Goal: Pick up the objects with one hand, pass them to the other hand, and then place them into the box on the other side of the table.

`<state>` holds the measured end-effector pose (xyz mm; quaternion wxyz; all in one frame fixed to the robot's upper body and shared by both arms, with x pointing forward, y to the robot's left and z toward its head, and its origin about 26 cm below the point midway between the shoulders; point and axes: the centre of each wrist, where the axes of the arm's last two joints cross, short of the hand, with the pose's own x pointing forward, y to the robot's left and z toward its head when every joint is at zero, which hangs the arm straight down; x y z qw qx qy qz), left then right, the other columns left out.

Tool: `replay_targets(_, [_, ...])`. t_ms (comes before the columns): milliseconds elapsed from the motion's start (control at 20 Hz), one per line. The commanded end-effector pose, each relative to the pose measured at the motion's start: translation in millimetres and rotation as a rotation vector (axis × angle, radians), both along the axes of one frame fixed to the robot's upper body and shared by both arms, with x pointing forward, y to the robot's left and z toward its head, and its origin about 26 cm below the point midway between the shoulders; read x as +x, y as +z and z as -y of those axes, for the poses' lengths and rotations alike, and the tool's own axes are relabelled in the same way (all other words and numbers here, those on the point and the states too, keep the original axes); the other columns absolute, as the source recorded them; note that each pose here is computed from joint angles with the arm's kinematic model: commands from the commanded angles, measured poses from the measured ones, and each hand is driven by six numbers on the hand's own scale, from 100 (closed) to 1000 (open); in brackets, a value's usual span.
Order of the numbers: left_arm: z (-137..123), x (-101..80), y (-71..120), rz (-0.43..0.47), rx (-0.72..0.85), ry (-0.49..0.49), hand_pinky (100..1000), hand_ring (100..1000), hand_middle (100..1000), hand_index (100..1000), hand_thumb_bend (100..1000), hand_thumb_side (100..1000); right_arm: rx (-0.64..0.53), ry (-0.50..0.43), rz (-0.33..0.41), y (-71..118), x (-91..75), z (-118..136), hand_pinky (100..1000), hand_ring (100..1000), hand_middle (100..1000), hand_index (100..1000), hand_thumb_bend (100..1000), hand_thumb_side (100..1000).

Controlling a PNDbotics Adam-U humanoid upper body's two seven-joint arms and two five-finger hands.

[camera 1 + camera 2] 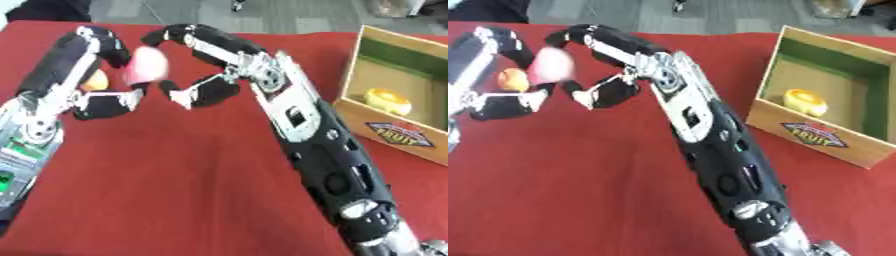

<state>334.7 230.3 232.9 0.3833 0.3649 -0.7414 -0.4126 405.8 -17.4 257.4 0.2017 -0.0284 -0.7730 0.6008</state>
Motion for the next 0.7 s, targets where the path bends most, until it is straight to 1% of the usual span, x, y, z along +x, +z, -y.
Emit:
replay_targets(50, [-1.2, -3.3, 12.7, 0.046, 0.004, -0.013, 696, 529, 488, 492, 267, 100, -0.012, 0.017, 0.02, 4.9, -2.3, -7.5, 1000, 1000, 847, 933, 156, 192])
replay_targets(350, [1.8, -3.7, 13.8, 0.054, -0.002, -0.031, 695, 527, 487, 492, 259, 100, -0.01, 0.022, 0.006, -1.0, -1.2, -13.0, 1000, 1000, 828, 926, 132, 167])
replay_targets(600, [3.9, -4.0, 13.6, 0.055, -0.014, -0.048, 694, 525, 486, 492, 254, 100, 0.033, 0.02, -0.025, -3.2, -1.5, -16.2, 1000, 1000, 772, 896, 100, 103])
replay_targets(700, [4.8, -4.2, 13.1, 0.053, -0.016, -0.057, 694, 525, 486, 493, 255, 100, 0.059, 0.02, -0.041, -3.7, -1.9, -17.3, 999, 1000, 741, 876, 100, 100])
